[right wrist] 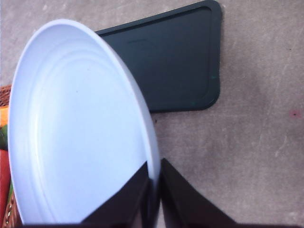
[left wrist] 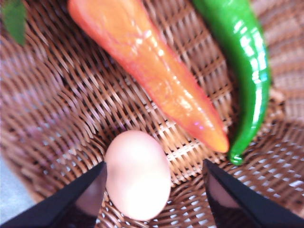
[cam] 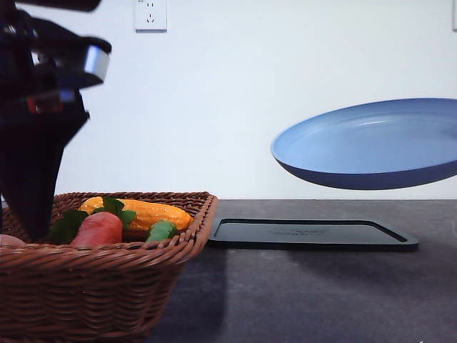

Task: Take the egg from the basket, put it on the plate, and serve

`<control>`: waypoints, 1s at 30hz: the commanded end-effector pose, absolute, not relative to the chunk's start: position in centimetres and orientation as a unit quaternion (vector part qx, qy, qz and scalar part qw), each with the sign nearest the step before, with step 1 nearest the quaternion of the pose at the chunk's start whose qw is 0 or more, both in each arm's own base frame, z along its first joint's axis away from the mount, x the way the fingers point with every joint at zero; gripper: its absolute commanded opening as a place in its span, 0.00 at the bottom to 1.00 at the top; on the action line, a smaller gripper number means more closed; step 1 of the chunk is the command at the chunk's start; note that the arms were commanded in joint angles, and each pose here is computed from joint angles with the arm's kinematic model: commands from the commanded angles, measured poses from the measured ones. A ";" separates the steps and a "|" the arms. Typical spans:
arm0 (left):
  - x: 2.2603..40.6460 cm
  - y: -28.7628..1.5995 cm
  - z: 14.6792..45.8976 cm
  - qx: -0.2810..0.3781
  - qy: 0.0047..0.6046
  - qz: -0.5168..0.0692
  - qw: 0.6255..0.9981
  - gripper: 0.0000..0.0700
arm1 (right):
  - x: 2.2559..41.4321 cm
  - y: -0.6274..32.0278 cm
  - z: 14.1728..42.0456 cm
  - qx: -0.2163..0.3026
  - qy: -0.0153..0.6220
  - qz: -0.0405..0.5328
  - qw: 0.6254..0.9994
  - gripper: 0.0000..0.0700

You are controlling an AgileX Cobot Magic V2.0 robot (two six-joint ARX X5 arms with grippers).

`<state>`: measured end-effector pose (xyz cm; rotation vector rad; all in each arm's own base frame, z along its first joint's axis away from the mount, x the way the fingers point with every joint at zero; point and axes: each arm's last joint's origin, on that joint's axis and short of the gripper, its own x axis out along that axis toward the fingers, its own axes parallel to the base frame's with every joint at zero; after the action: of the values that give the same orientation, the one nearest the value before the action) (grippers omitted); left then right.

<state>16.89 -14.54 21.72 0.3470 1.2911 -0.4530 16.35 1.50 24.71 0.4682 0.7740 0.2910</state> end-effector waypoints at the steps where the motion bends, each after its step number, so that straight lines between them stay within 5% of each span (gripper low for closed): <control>1: 17.2 -15.1 21.5 0.170 0.595 -0.210 0.757 0.59 | 16.5 1.5 25.0 0.230 0.367 0.141 0.890 0.00; 14: 18.1 -15.9 18.7 0.194 0.640 -0.195 0.717 0.58 | 16.5 1.5 25.0 0.230 0.367 0.141 0.890 0.00; 24: 18.1 -15.8 18.6 0.200 0.645 -0.195 0.712 0.23 | 16.5 1.5 25.0 0.230 0.364 0.142 0.892 0.00; 30: 18.4 -16.1 19.3 0.199 0.636 -0.195 0.720 0.17 | 16.5 1.5 25.0 0.230 0.364 0.142 0.891 0.00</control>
<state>17.96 -15.49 18.92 0.4281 1.4235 -0.4182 16.37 1.50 24.72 0.4679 0.7721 0.2914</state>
